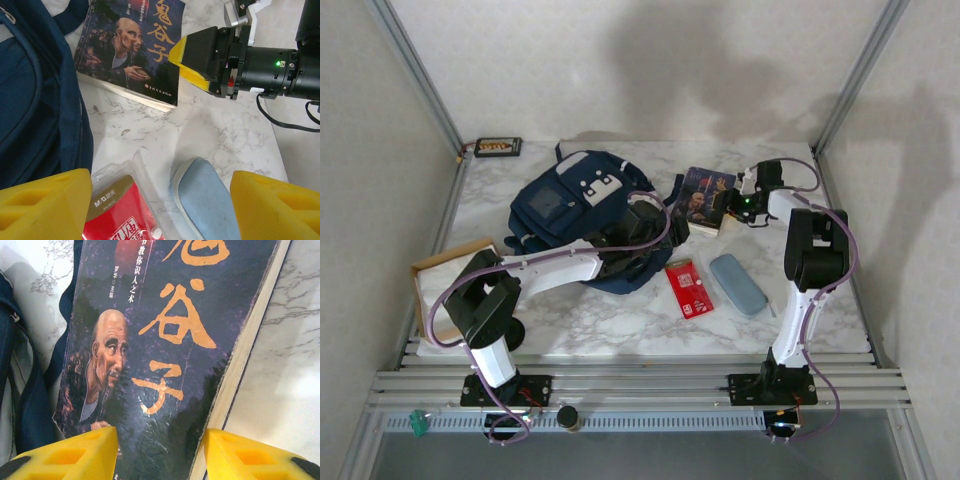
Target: Pack the student bag
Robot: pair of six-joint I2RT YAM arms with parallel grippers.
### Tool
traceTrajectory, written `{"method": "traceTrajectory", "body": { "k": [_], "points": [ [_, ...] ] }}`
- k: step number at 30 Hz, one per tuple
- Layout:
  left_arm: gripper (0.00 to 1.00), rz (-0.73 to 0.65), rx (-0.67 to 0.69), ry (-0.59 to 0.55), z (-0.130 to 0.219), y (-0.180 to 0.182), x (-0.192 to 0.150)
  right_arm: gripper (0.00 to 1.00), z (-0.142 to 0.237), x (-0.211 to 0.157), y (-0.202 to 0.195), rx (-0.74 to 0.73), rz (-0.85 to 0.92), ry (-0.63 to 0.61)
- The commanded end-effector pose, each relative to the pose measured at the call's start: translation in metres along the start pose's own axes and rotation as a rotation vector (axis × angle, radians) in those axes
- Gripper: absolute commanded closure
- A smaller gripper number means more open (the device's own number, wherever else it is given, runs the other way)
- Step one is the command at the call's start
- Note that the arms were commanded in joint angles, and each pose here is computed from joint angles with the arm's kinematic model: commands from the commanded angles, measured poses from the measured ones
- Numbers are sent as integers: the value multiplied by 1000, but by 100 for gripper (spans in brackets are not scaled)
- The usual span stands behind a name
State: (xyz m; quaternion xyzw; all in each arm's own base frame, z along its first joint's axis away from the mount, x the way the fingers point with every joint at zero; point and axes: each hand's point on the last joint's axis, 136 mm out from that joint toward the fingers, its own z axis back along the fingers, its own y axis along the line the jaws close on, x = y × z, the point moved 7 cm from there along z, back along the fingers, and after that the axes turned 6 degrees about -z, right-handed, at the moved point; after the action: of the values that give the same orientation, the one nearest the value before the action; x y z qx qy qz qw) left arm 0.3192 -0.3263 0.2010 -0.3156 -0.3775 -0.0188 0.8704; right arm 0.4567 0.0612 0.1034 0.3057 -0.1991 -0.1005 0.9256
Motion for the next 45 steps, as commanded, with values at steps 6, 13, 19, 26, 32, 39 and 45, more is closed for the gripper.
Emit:
{"method": "traceTrajectory", "body": {
  "k": [6,13,19,26,32,39,45],
  "points": [
    [27,23,15,-4,-6,14,0,46,-3,0,-11,-158,-92,-31],
    [27,15,29,-7,-10,19,5,48,-20,-7,8,-79,-79,10],
    [27,5,50,21,-26,33,5,54,-21,-7,25,-38,-38,16],
    [27,1,29,72,-42,40,-5,58,-28,-1,42,32,-5,17],
    [28,13,43,76,-43,47,-8,65,-34,2,47,87,-43,8],
    [27,21,41,69,-41,48,-7,78,-40,4,46,102,-127,-14],
    [27,29,38,65,-40,48,-7,85,-47,2,46,126,-179,0]
  ]
}}
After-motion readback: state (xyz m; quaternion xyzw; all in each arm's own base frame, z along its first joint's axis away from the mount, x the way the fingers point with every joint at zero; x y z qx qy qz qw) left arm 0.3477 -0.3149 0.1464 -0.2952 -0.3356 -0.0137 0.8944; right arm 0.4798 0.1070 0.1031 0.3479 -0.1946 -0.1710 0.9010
